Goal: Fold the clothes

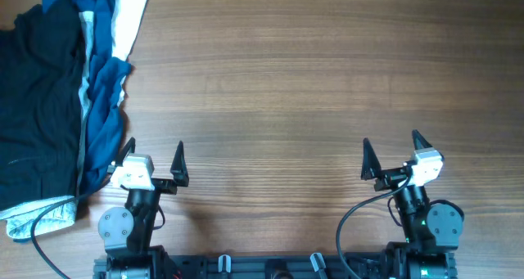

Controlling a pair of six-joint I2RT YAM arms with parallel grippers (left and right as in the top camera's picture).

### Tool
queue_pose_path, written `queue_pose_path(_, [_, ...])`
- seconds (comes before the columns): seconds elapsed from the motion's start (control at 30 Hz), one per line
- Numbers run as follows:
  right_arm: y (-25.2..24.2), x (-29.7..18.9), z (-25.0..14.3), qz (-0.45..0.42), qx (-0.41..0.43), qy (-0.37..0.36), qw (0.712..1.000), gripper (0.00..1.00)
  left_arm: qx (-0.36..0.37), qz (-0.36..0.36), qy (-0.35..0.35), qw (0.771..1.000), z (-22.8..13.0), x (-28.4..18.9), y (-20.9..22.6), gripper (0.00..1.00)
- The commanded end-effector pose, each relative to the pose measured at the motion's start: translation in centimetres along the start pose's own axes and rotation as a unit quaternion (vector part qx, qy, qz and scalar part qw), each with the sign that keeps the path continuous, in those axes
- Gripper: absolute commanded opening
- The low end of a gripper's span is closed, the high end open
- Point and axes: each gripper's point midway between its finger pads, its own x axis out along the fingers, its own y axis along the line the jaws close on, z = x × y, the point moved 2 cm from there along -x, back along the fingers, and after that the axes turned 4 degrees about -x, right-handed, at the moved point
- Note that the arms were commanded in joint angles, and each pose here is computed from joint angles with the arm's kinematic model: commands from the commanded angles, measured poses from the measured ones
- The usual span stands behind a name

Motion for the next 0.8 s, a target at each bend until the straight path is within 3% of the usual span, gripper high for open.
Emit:
queue_pose_path(0.0, [-0.4, 0.0, 0.9, -0.013, -0.005, -0.025, 1.0, 1.0, -0.005, -0.005, -0.001, 1.0, -0.1, 0.0, -0.1, 1.0])
queue_pose_path(0.17, [-0.4, -0.1, 2.6, -0.012, 0.033, -0.063, 0.997, 1.0, -0.005, -0.012, 0.0, 1.0, -0.1, 0.0, -0.3, 1.0])
queue_pose_path(0.27, [-0.5, 0.2, 2.4, -0.01, 0.036, -0.047, 0.998, 1.0, -0.005, -0.102, 0.003, 0.995, 0.0, -0.3, -3.0, 1.0])
queue_pose_path(0.4, [-0.8, 1.9, 2.7, -0.009, 0.042, -0.001, 0.999, 1.0, -0.074, -0.102, 0.023, 0.992, -0.6, -0.2, -3.0, 1.0])
queue_pose_path(0.53, [-0.8, 5.5, 4.0, 0.02, -0.051, 0.011, 0.998, 1.0, -0.111, -0.103, 0.026, 0.988, -0.6, -0.3, -3.1, 1.0])
queue_pose_path(0.63, [0.6, 9.7, 6.5, 0.1, -0.017, 0.0, 0.995, 1.0, -0.111, -0.106, 0.015, 0.988, 0.0, -0.3, -3.2, 1.0])
queue_pose_path(0.77, [1.1, 14.9, 8.9, 0.165, 0.038, 0.039, 0.985, 1.0, -0.128, -0.085, 0.017, 0.988, 0.1, -0.2, -2.6, 1.0])
